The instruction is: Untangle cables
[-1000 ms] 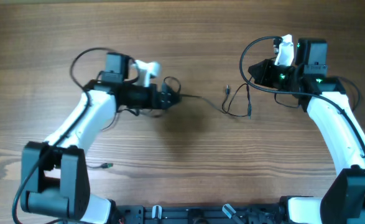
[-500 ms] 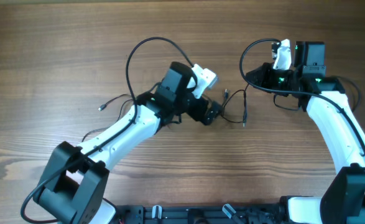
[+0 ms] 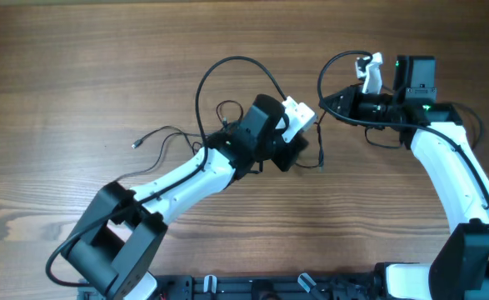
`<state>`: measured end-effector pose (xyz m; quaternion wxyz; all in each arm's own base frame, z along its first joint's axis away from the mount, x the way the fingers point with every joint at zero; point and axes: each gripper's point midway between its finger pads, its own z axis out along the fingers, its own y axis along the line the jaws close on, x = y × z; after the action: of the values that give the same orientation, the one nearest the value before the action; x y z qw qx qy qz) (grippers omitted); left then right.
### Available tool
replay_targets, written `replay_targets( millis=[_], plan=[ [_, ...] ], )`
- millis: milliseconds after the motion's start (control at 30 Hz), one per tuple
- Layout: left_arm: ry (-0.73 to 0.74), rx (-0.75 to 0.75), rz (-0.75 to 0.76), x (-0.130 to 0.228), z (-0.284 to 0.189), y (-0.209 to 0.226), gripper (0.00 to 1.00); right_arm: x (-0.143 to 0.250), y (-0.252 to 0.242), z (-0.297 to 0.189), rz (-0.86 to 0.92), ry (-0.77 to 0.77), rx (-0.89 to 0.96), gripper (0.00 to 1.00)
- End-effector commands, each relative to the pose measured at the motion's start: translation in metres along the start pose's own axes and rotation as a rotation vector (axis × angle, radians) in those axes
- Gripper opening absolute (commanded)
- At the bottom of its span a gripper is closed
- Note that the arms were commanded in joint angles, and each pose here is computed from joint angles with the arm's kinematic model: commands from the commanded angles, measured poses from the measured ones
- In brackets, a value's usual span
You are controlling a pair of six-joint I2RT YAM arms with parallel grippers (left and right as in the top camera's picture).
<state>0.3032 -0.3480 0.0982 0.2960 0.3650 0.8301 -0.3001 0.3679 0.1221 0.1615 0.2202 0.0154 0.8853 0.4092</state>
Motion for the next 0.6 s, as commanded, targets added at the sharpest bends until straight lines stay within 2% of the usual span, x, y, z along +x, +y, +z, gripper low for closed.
replay_targets(
  millis=[0, 67, 133, 233, 367, 567],
  plan=[
    [0.04, -0.282, -0.078, 0.014, -0.004, 0.051, 0.04, 0.015, 0.04, -0.005, -0.153, 0.063, -0.271, 0.04],
    [0.096, -0.59, -0.195, 0.038, -0.032, 0.107, 0.04, 0.007, 0.055, -0.025, -0.236, 0.021, -0.424, 0.04],
    [0.188, -0.71, -0.233, 0.064, -0.053, 0.132, 0.04, -0.014, 0.038, -0.039, -0.215, -0.055, -0.387, 0.04],
    [0.29, -0.783, -0.387, 0.099, -0.079, 0.155, 0.04, -0.049, 0.009, -0.071, -0.11, -0.187, -0.336, 0.04],
    [0.294, -0.829, -0.587, 0.119, -0.102, 0.18, 0.04, -0.082, -0.031, -0.106, 0.011, -0.34, -0.226, 0.04],
    [0.318, -0.814, -0.636, 0.128, -0.108, 0.183, 0.04, -0.105, -0.109, -0.128, 0.126, -0.519, 0.164, 0.04]
  ],
)
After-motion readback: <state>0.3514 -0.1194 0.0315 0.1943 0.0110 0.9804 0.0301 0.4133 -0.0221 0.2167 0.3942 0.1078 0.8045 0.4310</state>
